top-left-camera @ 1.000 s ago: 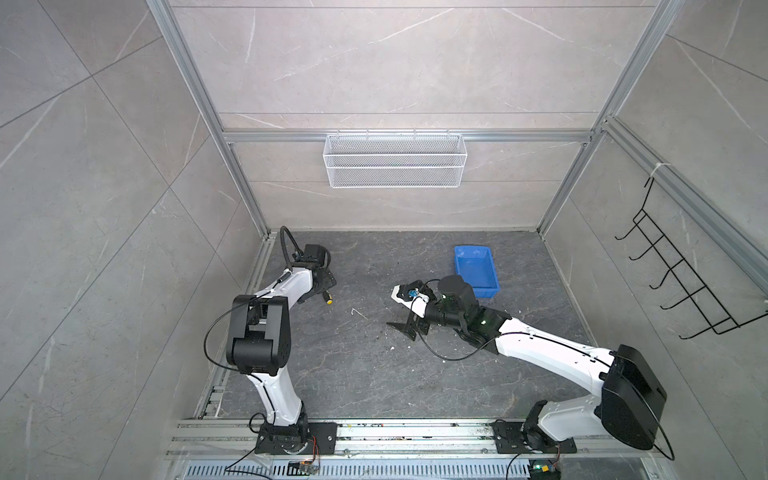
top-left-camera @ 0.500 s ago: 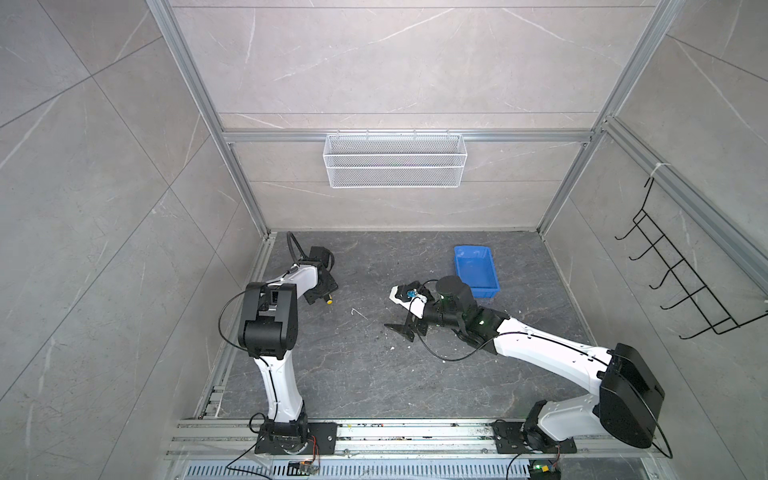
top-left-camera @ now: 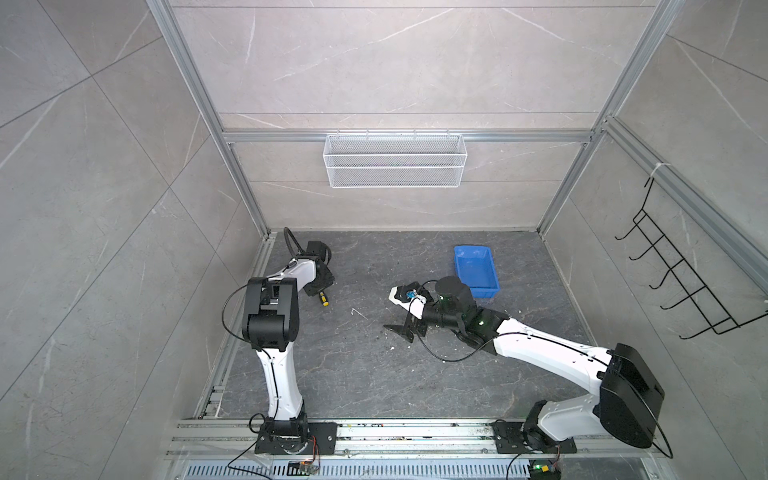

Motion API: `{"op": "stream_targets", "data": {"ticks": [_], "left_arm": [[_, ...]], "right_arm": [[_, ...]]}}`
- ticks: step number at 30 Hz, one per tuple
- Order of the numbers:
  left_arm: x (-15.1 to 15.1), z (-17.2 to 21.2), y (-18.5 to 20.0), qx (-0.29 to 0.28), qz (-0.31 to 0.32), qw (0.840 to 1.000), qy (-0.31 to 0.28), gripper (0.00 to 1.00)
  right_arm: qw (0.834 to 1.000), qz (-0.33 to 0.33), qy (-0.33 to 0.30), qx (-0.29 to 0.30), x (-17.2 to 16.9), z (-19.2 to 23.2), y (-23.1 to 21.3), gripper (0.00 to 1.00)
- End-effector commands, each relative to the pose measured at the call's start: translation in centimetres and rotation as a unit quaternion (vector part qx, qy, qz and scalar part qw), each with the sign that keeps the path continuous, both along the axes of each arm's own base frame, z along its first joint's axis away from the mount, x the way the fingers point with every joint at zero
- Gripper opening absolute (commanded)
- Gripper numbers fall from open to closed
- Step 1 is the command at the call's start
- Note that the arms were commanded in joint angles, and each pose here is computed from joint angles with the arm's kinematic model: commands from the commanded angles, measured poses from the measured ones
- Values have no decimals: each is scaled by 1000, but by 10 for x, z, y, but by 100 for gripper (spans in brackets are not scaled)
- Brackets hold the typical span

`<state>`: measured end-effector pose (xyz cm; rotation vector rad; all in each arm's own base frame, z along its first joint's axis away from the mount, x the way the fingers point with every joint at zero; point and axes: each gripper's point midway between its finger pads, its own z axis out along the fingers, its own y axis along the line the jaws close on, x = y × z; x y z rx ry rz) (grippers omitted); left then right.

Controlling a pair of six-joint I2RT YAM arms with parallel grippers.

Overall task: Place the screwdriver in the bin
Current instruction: 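Lower the left gripper and align it with the screwdriver handle, then close the left gripper on the screwdriver handle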

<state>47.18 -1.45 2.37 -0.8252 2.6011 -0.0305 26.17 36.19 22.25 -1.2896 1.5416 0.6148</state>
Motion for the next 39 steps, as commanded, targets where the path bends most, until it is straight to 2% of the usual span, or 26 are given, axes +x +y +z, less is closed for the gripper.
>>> {"op": "stream_targets", "data": {"ticks": [1, 3, 5, 10, 16, 19, 21, 23, 26, 29, 33, 36, 39], "left_arm": [[-5, -15, -5, -23, 4, 999, 24, 22], [-4, -12, -6, -25, 6, 999, 20, 8], [-4, -7, -6, -27, 6, 1000, 14, 0], [-3, 19, -4, -24, 10, 1000, -14, 0], [2, 72, 0, -19, 17, 995, -92, 0], [5, 82, 0, -17, 10, 995, -103, 0], [7, 75, -1, -15, 1, 996, -88, 0], [11, 72, -12, -10, -33, 996, -85, 10], [14, 79, -39, -7, -84, 991, -108, 37], [9, 89, -67, -10, -135, 983, -125, 62], [-4, 101, -88, -14, -173, 976, -133, 76], [-14, 104, -105, -27, -191, 973, -131, 82], [-27, 98, -129, -41, -207, 971, -110, 88]], "right_arm": [[1000, 5, -8, 23, -4, 21, 3, 99], [1000, 4, -7, 23, -4, 21, 2, 99], [1000, 4, -7, 25, -4, 22, 2, 99], [999, -1, -1, 40, -3, 23, 4, 99], [998, -7, 10, 69, 0, 27, 8, 99], [997, -6, 17, 78, 1, 28, 12, 99], [996, -5, 22, 83, 2, 28, 14, 99], [996, -16, 29, 87, 5, 26, 14, 99], [984, -140, 74, 80, 41, 6, -4, 99], [971, -202, 109, 66, 52, -21, -22, 99], [961, -231, 135, 67, 46, -42, -37, 99], [958, -245, 132, 72, 41, -48, -49, 99], [959, -250, 129, 47, 34, -54, -60, 99]]}}
